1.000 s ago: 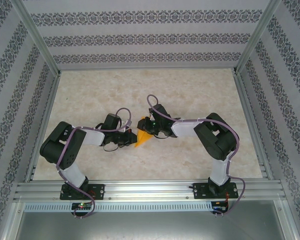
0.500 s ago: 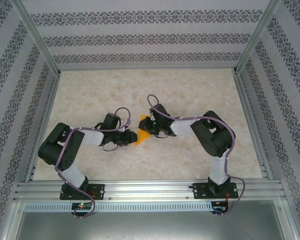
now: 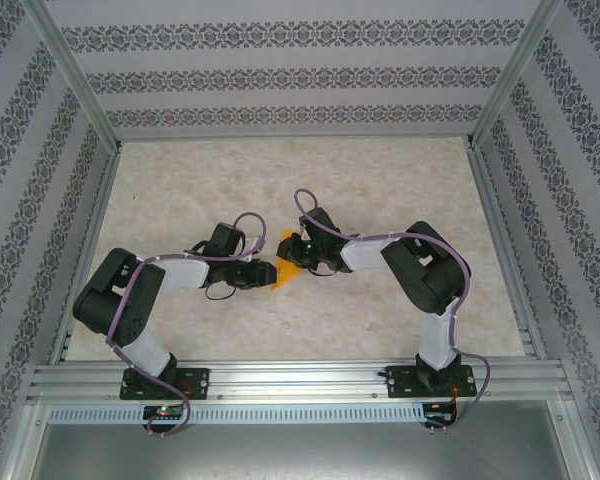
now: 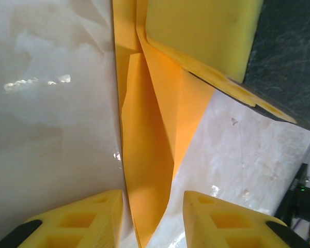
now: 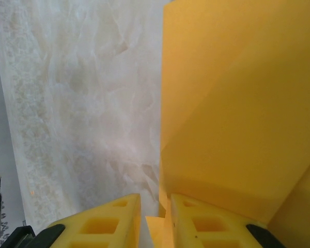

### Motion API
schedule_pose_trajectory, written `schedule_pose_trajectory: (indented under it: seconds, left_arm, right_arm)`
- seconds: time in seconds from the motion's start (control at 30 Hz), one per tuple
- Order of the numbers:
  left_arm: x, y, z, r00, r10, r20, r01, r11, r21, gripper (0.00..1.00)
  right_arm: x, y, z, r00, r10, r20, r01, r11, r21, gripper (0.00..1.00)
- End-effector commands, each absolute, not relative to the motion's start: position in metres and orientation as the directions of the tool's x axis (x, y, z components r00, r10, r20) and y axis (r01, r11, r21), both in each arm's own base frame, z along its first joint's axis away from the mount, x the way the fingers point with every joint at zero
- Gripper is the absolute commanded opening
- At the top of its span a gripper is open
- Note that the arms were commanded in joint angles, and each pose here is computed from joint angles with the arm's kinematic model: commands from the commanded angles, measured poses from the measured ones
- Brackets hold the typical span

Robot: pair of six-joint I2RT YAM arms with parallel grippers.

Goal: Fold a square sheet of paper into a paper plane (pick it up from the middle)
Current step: Fourth fold the wing at the center of the table.

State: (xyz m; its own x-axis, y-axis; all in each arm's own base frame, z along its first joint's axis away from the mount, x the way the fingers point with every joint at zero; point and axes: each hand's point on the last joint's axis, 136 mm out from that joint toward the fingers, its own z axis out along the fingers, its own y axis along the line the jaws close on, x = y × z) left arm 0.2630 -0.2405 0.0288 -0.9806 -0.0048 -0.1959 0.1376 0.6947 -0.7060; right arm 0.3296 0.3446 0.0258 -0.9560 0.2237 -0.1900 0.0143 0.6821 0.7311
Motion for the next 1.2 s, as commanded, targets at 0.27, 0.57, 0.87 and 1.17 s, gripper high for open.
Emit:
schedule_pose_trajectory:
  seconds: [0.27,0.57,0.87,1.17]
  left_arm:
    - [0.263,-0.246,0.017,-0.954,0.147,-0.262,0.271,0.798,-0.539,0.38]
    - [0.262,-0.250,0.009,-0.951,0.173,-0.256,0.283,0.821,-0.496,0.30]
    - [0.261,-0.256,0.009,-0.954,0.168,-0.247,0.278,0.803,-0.527,0.18]
    - [0.253,-0.255,0.003,-0.965,0.152,-0.215,0.249,0.798,-0.549,0.14]
  right_arm:
    - [0.336,0.346,0.030,-0.951,0.238,-0.199,0.012,0.668,0.744,0.24]
    - [0.334,0.346,0.028,-0.952,0.234,-0.195,0.012,0.667,0.745,0.24]
    - [0.332,0.344,0.023,-0.954,0.231,-0.190,0.018,0.678,0.735,0.24]
    - [0.332,0.341,0.012,-0.959,0.221,-0.177,0.033,0.709,0.705,0.23]
